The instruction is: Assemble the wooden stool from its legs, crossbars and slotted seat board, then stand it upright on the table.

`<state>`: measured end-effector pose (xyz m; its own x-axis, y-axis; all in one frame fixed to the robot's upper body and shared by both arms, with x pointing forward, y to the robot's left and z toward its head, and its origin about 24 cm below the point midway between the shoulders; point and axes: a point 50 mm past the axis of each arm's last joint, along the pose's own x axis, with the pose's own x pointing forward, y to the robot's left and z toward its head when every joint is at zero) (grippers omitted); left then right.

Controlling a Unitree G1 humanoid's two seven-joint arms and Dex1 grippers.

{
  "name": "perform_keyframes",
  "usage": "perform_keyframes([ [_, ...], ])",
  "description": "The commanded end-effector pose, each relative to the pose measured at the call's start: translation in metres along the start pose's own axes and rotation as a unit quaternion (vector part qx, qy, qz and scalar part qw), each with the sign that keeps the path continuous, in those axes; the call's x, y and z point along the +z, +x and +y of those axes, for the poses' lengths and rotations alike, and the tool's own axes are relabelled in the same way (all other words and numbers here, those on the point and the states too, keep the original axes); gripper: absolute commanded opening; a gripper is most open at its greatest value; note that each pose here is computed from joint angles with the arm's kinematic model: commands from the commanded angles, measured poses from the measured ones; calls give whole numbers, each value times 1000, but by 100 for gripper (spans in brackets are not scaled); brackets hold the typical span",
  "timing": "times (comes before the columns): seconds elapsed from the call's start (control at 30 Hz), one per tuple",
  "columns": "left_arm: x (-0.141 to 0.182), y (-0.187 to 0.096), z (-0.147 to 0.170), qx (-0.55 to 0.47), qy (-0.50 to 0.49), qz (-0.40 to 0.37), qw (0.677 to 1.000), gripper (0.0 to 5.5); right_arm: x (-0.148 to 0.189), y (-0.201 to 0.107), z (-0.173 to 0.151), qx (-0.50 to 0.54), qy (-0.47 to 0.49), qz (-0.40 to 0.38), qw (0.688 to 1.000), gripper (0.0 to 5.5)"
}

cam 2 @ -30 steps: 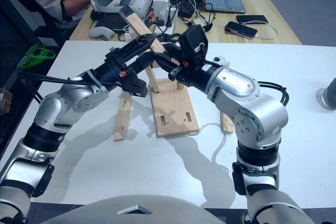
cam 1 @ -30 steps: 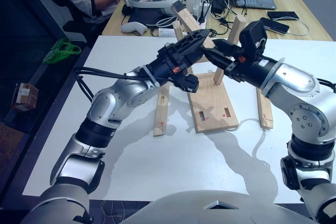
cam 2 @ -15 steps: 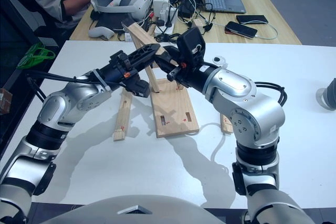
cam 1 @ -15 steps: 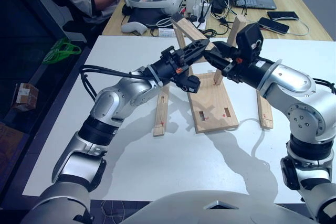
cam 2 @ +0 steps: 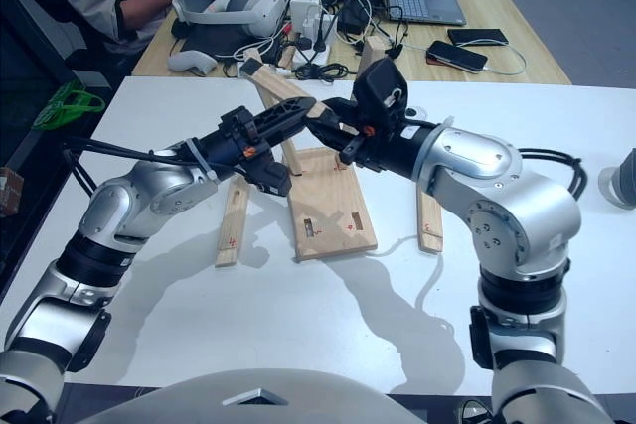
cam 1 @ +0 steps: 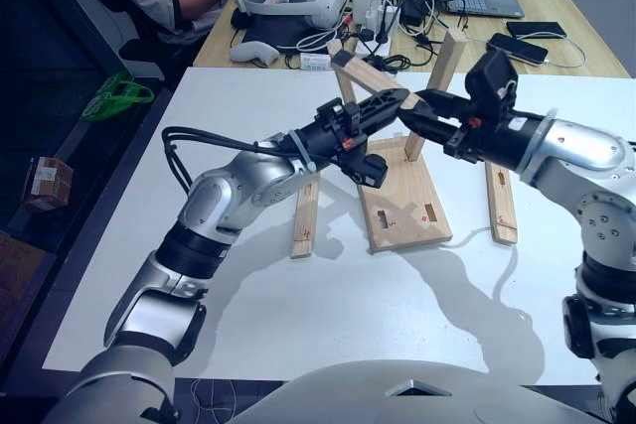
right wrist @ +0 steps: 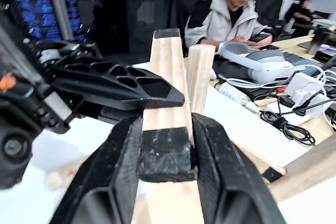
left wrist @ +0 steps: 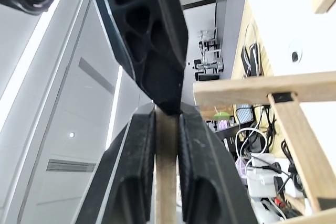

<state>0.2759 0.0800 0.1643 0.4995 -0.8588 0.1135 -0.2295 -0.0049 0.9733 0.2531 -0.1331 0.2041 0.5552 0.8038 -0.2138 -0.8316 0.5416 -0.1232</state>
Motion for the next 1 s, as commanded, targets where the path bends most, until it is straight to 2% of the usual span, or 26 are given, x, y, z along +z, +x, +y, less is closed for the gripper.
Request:
perform_keyframes([
  [0.03,-14,-4,2,-3,-2,40,999,41,-15,-8,13,105,17,51,993,128],
  [0.13,-13,-3,3,-3,-6,41,999,41,-18,-12,11,114,18,57,992,128],
  [0.3,-9,-2,2,-4,-22,38,999,41,-19,-7,-1,67,11,49,997,128],
  [0.63,-11,-6,-2,-19,-49,40,998,41,-22,5,0,24,40,25,999,128],
  [0.67,-11,-6,-2,-19,-47,41,998,41,-21,4,0,28,43,23,998,165],
  [0.87,-12,-5,-2,-16,-44,44,998,41,-22,-2,-4,32,49,31,998,266],
  [1.0,-14,-6,-2,-12,-43,51,998,41,-18,-14,-31,-18,75,6,997,270],
])
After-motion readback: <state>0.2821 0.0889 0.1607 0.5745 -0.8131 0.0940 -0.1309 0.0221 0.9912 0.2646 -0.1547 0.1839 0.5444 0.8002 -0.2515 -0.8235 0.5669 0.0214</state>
